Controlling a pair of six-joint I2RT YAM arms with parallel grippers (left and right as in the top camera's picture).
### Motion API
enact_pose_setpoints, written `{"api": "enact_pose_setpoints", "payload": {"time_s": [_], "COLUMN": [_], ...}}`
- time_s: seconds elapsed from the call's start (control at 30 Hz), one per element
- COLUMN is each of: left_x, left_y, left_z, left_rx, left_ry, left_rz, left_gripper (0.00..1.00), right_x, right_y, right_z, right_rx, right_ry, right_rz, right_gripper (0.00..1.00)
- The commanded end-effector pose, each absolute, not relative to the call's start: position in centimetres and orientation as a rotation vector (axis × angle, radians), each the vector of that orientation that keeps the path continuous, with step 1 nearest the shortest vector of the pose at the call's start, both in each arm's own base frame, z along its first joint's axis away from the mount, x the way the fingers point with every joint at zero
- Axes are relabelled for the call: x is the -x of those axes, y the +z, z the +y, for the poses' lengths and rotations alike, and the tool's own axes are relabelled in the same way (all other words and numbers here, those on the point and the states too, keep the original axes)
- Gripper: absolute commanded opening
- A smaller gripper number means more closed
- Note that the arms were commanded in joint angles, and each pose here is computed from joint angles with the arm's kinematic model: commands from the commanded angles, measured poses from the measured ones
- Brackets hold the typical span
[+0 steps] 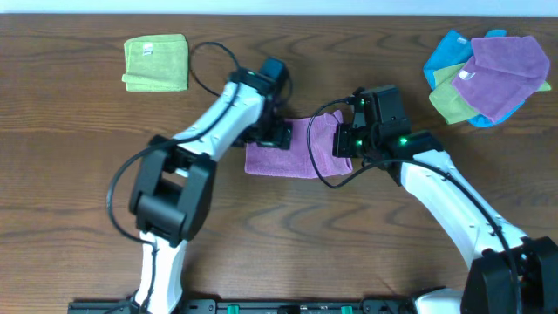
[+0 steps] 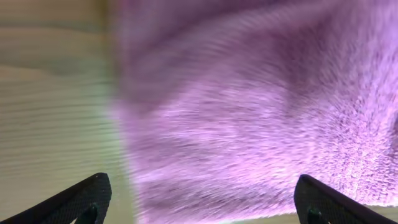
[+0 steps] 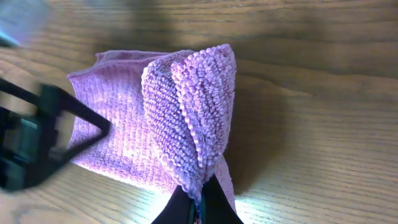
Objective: Fold the cloth
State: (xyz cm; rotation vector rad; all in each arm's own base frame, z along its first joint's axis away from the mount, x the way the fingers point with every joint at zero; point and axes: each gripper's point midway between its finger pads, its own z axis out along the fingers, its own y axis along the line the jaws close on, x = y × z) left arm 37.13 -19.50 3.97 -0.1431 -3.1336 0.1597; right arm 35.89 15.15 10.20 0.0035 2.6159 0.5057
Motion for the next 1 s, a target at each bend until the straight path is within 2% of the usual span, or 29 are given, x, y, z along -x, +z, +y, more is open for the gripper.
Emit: {"api": "enact_pose_setpoints", "payload": {"time_s": [0.0,0.23,0.5,0.97], "left_x": [-38.3,-38.6,-38.1,-37.0], "left_y": [6.4,9.0,10.3,10.2], "left_z": [-17.4,-14.0,-12.8,-12.5], "left_rx": [0.078,0.038,-0.005,0.000], "left_ry": [0.151,0.156,0.163,0.191], "left_rz": [-3.192,-3.216,-3.210,-3.154], "left_gripper": [0.95,0.95,0.95,0.95], "right_x": [-35.9,-37.2,-37.9,-38.3], "right_y": [10.5,12.4,13.2,11.0], "right_z": [15.8,17.9,19.3,23.2], "right_rx": [-0.019,-0.019,-0.063,-0.178], "right_ry": [0.517,0.574,0.461,0.515], "right_rz": [2.608,2.518,2.439,2.420], "right_gripper": [0.01,0.02,0.02,0.02]}}
